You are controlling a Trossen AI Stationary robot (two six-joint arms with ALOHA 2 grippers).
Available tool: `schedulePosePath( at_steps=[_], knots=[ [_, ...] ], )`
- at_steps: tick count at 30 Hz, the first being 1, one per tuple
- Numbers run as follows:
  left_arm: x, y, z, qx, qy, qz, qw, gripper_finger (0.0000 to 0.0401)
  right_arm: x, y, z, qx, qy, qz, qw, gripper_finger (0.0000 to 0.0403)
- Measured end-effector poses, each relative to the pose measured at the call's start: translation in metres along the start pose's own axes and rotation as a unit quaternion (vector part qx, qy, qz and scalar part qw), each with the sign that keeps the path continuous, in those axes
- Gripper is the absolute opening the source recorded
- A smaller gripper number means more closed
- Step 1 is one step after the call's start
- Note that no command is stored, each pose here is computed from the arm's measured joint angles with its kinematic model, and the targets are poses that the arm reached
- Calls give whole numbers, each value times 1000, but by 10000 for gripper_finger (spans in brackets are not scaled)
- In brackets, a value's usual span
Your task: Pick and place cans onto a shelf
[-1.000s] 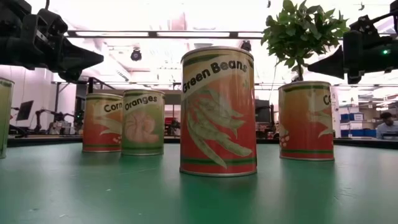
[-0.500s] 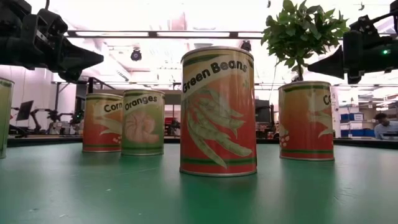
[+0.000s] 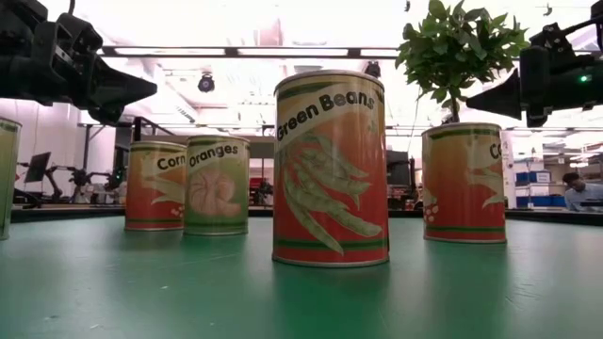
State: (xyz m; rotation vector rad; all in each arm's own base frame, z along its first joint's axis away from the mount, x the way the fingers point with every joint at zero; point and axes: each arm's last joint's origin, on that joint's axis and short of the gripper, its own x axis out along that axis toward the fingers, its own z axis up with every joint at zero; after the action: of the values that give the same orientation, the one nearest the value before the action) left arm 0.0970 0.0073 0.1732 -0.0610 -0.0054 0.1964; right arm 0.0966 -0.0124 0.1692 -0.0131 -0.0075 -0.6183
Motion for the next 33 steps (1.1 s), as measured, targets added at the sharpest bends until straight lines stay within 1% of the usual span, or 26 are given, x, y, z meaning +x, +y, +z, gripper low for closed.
schedulePosePath(
  at_steps=[28, 29, 30, 31, 32, 33],
  knots=[
    [0, 0, 0, 0, 0, 0, 1000, 0, 0, 0, 0, 4, 0, 0, 1000, 18],
    [0, 0, 0, 4, -2, 0, 1000, 0, 0, 0, 0, 24, -1, 2, 1000, 18],
    [0, 0, 2, 6, -11, 1, 1000, 0, 0, 1, 0, 65, -1, 9, 998, 18],
    [0, 0, 6, -7, -30, 0, 1000, 0, 0, 1, 0, 120, 2, 23, 992, 18],
    [-1, -1, 12, -42, -59, -9, 997, 0, 0, 2, 0, 179, 7, 41, 983, 18],
    [-1, -2, 19, -88, -96, -26, 991, 0, 0, 3, 1, 225, 8, 57, 973, 18]
  ],
)
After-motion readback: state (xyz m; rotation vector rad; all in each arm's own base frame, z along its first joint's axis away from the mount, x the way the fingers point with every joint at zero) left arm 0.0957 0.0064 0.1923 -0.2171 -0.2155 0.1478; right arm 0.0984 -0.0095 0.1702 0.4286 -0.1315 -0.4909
